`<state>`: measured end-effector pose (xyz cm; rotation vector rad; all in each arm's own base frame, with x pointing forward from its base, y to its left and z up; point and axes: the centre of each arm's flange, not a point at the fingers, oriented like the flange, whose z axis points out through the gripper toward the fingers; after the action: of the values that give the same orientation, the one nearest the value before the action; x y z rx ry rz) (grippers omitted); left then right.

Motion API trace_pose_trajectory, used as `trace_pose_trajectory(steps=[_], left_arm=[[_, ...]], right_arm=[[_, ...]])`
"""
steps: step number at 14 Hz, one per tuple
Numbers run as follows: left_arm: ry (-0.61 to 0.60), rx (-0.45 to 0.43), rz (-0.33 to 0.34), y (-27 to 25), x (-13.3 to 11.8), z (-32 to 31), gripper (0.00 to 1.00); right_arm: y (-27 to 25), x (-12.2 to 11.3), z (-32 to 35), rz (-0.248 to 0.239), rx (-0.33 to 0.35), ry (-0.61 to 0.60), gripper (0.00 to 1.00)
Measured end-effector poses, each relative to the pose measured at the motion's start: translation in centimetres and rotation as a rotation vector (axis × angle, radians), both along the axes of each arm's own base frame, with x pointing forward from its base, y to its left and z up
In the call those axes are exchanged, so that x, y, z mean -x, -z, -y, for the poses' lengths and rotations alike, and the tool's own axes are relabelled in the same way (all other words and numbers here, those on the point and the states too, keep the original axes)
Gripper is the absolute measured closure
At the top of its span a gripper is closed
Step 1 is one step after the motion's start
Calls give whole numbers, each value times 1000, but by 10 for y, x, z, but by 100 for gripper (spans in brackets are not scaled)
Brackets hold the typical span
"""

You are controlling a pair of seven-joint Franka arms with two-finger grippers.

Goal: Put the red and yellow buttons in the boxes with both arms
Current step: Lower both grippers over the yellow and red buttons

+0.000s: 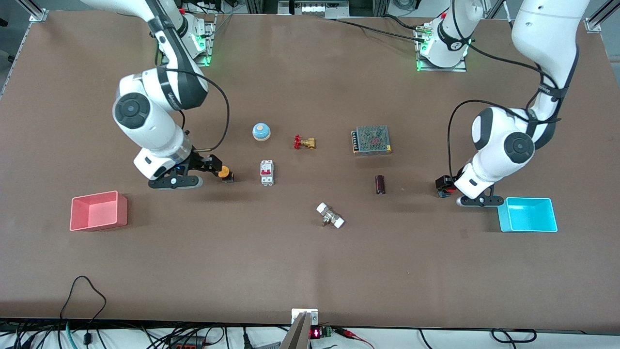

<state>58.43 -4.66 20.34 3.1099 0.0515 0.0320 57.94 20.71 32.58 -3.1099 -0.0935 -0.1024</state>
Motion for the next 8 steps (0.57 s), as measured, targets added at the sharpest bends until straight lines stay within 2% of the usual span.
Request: trace_pose_trajectory(steps=[3, 4, 8], left_arm=[[-1, 3, 21, 18, 0, 1, 3], [-1, 3, 18, 20, 0, 1, 9], [-7, 4, 19, 20, 0, 4, 51]], right_arm=[[29, 16, 0, 16, -6, 2, 0], [34, 19, -2, 14, -6, 0, 0], [37, 25, -14, 15, -8, -5, 0]])
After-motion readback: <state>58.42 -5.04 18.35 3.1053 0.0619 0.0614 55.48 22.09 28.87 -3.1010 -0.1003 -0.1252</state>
